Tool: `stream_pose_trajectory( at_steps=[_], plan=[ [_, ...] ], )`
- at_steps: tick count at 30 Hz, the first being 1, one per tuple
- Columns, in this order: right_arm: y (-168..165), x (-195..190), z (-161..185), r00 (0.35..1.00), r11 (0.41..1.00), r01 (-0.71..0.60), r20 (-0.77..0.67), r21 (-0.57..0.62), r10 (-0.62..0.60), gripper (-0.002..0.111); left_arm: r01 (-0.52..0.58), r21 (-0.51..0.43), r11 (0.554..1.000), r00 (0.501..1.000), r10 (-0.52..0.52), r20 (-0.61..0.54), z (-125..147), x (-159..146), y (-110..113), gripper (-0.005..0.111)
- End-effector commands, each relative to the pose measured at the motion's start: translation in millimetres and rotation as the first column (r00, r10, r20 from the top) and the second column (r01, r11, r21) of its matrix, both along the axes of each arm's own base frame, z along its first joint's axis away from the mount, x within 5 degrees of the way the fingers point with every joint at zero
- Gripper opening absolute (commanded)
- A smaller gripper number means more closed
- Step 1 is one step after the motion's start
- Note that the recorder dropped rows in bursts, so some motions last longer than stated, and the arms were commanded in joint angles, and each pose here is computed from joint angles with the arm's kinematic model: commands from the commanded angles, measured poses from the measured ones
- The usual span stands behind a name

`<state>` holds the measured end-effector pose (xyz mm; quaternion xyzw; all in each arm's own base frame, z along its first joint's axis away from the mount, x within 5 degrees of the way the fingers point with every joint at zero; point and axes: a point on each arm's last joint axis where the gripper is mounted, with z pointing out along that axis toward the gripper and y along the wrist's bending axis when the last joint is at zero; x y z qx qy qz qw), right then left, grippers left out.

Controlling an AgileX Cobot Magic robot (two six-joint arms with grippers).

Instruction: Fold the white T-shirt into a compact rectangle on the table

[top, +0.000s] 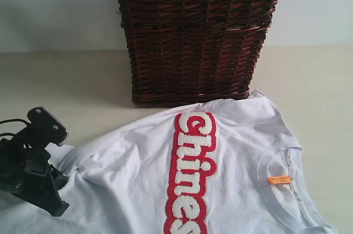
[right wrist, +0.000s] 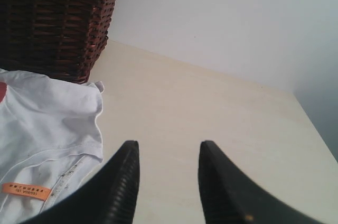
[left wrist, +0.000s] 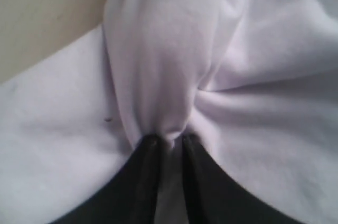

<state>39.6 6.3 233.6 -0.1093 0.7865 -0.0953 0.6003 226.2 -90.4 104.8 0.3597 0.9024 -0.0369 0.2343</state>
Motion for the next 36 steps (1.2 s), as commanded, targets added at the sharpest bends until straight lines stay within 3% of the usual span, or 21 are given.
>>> stream_pose_trajectory(
  at_steps=[1,4,6,8,11,13,16,20,23,27,30,32,36],
  plan=[
    [0,0,0,1.000,1.000,0.001,0.008,0.003,-0.001,0.036,0.029,-0.058,0.998,0.999,-0.031,-0.031,-2,-5,-5,0.021],
    [0,0,0,1.000,1.000,0.001,0.008,0.003,-0.001,0.036,0.117,-0.046,0.992,0.993,-0.118,-0.010,-1,-6,-7,0.022],
    [0,0,0,1.000,1.000,0.001,0.008,0.003,-0.001,0.036,0.173,-0.048,0.984,0.985,-0.174,-0.010,-1,-8,-9,0.028],
    [0,0,0,1.000,1.000,0.001,0.008,0.003,-0.001,0.036,0.240,-0.073,0.968,0.970,-0.242,-0.015,-1,-11,-13,0.045],
    [0,0,0,1.000,1.000,0.001,0.008,0.003,-0.001,0.036,0.216,-0.104,0.971,0.976,-0.219,-0.019,0,-11,-15,0.077],
    [0,0,0,1.000,1.000,0.001,0.008,0.003,-0.001,0.036,0.175,-0.104,0.979,0.984,-0.178,-0.019,0,-9,-13,0.083],
    [0,0,0,1.000,1.000,0.001,0.008,0.003,-0.001,0.036,0.169,-0.073,0.983,0.985,-0.171,-0.012,0,-8,-11,0.072],
    [0,0,0,1.000,1.000,0.001,0.008,0.003,-0.001,0.036,0.233,0.032,0.972,0.971,-0.234,0.054,9,-6,-5,0.055],
    [0,0,0,1.000,1.000,0.001,0.008,0.003,-0.001,0.036,0.245,0.103,0.964,0.954,-0.259,0.149,27,3,-2,0.052],
    [0,0,0,1.000,1.000,0.001,0.008,0.003,-0.001,0.036,0.215,0.109,0.970,0.929,-0.238,0.285,59,18,-5,0.052],
    [0,0,0,1.000,1.000,0.001,0.010,0.003,-0.001,0.036,0.131,0.055,0.990,0.925,-0.142,0.351,79,29,-4,0.052],
    [0,0,0,1.000,1.000,0.002,0.012,0.003,-0.002,0.036,0.021,-0.040,0.999,0.934,-0.006,0.356,87,38,3,0.052],
    [0,0,1,1.000,1.000,0.005,0.023,0.002,-0.005,0.036,-0.124,-0.280,0.952,0.943,0.201,0.266,83,58,25,0.052]
  ],
)
